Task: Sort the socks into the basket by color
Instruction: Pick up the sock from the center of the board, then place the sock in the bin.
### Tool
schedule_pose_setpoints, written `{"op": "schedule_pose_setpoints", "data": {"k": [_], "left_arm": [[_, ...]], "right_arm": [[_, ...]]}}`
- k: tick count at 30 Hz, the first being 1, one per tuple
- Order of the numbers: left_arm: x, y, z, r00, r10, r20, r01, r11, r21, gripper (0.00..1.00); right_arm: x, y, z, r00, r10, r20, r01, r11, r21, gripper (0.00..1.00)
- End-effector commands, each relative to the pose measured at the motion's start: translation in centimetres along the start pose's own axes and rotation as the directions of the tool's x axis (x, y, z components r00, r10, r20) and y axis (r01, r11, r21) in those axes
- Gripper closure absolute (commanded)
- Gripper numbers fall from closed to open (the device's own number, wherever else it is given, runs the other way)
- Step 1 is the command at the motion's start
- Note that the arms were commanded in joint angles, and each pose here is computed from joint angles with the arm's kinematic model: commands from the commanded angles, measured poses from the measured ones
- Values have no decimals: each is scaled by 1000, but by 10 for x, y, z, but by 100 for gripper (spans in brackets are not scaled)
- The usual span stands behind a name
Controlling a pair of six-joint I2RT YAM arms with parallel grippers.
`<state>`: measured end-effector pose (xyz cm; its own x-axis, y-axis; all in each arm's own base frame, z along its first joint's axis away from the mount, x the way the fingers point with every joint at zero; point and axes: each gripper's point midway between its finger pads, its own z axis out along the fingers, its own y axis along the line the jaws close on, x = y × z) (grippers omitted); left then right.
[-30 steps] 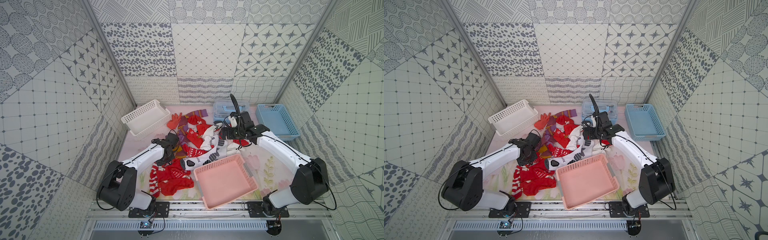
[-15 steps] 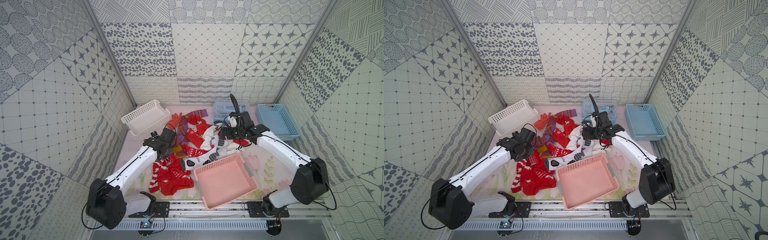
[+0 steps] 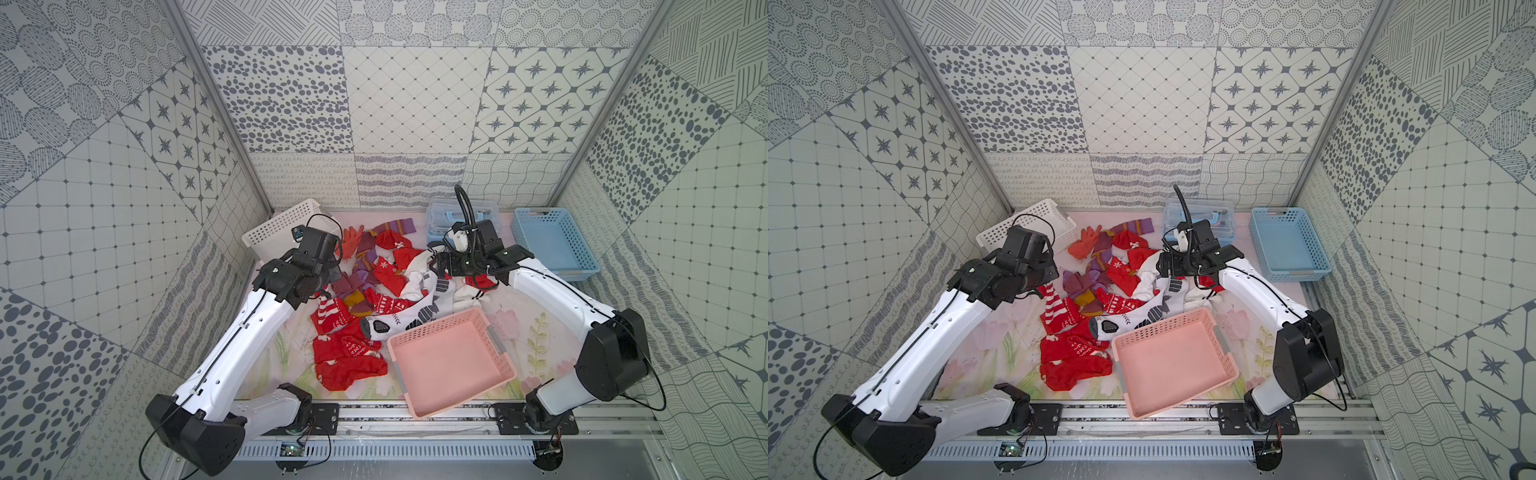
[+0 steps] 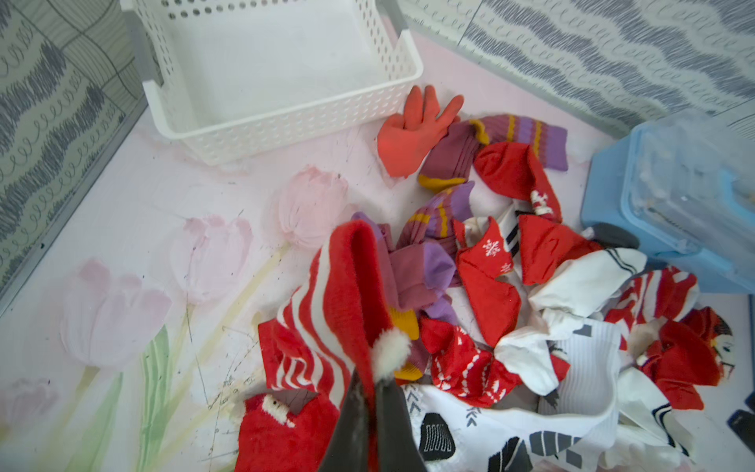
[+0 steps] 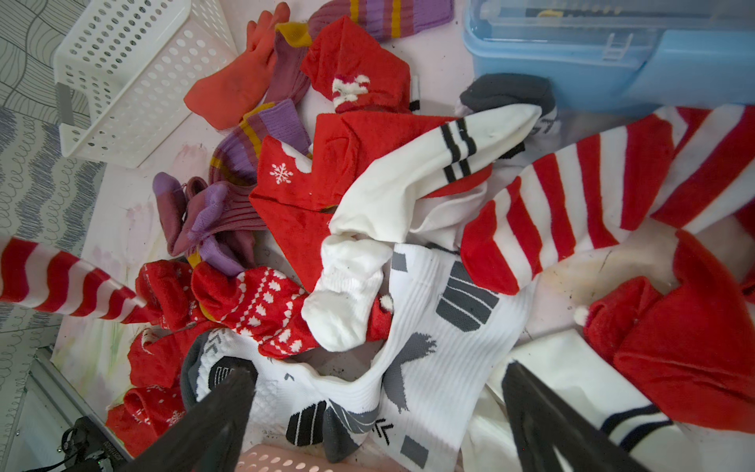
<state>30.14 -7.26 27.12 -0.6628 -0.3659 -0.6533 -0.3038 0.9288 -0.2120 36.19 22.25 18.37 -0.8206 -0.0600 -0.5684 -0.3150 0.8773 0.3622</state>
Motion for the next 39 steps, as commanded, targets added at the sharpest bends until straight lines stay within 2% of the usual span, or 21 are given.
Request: {"op": "schedule_pose_setpoints", "data": {"k": [1,8,15,19,24,28,31,36,39], "left_arm": [[-34,-12,-6,996,82,34,-83,996,42,100],[-116,-20,8,989,59,138,-70,995,70,100],[-198,-13,24,967,64,248,-71,997,19,100],[-234,-1,40,953,76,294,-69,997,-33,100],[-266,25,75,946,54,318,-28,996,-83,100],[-272,44,112,958,51,282,-19,993,-117,100],[-261,60,151,979,40,200,-12,990,-137,100],[-220,67,209,999,10,48,-4,992,-126,100],[-196,69,234,1000,-19,-11,18,994,-109,100]], "right_arm": [[-14,11,0,999,-8,39,10,999,-39,2],[-15,12,2,999,-8,43,10,999,-46,2],[-17,14,6,999,-9,35,11,998,-56,2],[-21,14,10,999,-18,32,20,998,-55,2],[-27,13,17,999,-26,27,27,998,-49,2],[-28,14,24,1000,-20,17,20,998,-56,2],[-26,12,31,1000,-11,4,11,998,-55,2],[-24,9,41,1000,3,-15,-4,999,-48,2],[-24,8,46,1000,10,-24,-11,999,-47,2]]}}
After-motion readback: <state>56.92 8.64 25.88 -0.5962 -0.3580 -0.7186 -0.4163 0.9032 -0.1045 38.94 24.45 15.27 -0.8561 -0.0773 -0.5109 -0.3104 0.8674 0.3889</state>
